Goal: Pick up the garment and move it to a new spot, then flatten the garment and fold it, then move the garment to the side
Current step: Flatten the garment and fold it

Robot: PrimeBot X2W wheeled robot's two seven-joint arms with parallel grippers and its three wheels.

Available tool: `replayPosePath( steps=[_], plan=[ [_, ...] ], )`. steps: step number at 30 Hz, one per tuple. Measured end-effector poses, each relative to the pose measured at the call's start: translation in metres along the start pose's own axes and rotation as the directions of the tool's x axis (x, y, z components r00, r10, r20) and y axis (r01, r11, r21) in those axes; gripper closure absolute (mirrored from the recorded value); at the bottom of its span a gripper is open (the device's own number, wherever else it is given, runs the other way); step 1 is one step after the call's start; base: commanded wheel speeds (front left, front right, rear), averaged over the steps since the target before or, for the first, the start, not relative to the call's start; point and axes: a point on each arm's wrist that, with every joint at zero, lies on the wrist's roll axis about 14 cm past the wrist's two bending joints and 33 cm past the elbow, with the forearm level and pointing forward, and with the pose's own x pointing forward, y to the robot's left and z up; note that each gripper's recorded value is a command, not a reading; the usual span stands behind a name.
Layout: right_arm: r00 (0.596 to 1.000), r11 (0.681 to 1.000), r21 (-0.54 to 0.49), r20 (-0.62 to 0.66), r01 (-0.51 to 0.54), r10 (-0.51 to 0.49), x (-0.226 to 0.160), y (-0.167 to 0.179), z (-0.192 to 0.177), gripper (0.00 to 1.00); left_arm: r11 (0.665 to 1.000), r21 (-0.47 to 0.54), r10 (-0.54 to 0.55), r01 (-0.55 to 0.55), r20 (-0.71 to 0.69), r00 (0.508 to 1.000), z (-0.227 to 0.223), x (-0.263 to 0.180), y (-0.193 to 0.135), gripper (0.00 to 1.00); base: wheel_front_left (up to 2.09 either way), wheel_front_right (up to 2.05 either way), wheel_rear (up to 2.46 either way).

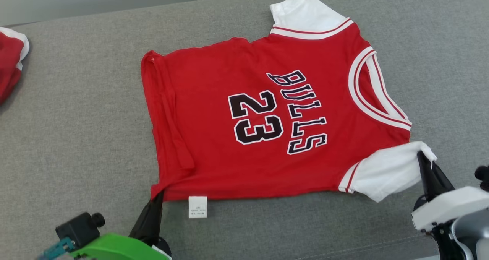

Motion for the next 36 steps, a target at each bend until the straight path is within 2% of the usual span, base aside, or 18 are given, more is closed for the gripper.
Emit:
replayPosePath(
  steps=[5,15,21,22,23,24,29,33,36],
  plan=[
    [0.998,0.997,-0.049,-0.015,-0.054,0.054,0.029,0.021,0.014,1.00,1.000,0.001,0.011,-0.011,-0.040,0.999,0.015,0.015,-0.007,1.00,0.00,0.00,0.00],
    [0.994,0.982,-0.159,-0.057,-0.106,0.098,0.089,0.043,0.039,1.00,0.992,-0.114,0.030,-0.045,-0.132,0.991,0.030,0.052,-0.020,1.00,0.00,0.00,0.00],
    [0.993,0.975,-0.199,-0.078,-0.102,0.088,0.111,0.043,0.039,1.00,0.986,-0.134,0.078,-0.101,-0.168,0.983,0.034,0.067,-0.009,1.00,0.00,0.00,0.00],
    [0.993,0.975,-0.198,-0.074,-0.103,0.090,0.114,0.045,0.039,1.00,0.985,-0.131,0.085,-0.109,-0.177,0.981,0.032,0.069,-0.007,0.85,0.00,0.00,0.00],
    [0.993,0.974,-0.199,-0.065,-0.106,0.095,0.116,0.046,0.040,0.64,0.985,-0.130,0.089,-0.114,-0.182,0.979,0.031,0.070,-0.005,0.50,0.00,0.00,0.00],
    [0.993,0.973,-0.204,-0.064,-0.110,0.099,0.117,0.048,0.040,0.00,0.985,-0.129,0.090,-0.114,-0.184,0.979,0.030,0.070,-0.004,0.00,0.00,0.00,0.00],
    [0.990,0.956,-0.265,-0.097,-0.127,0.104,0.112,0.044,0.032,0.00,0.985,-0.137,0.084,-0.106,-0.158,0.984,0.031,0.066,-0.003,0.00,0.00,0.00,0.00],
    [0.983,0.932,-0.339,-0.171,-0.126,0.070,0.095,0.025,0.013,0.00,0.990,-0.113,0.073,-0.089,-0.134,0.988,0.030,0.054,0.001,0.00,0.00,0.00,0.00],
    [0.977,0.918,-0.382,-0.212,-0.110,0.029,0.087,0.008,0.004,0.00,0.994,-0.073,0.066,-0.081,-0.184,0.981,0.015,0.048,0.005,0.00,0.00,0.00,0.00]
  ],
)
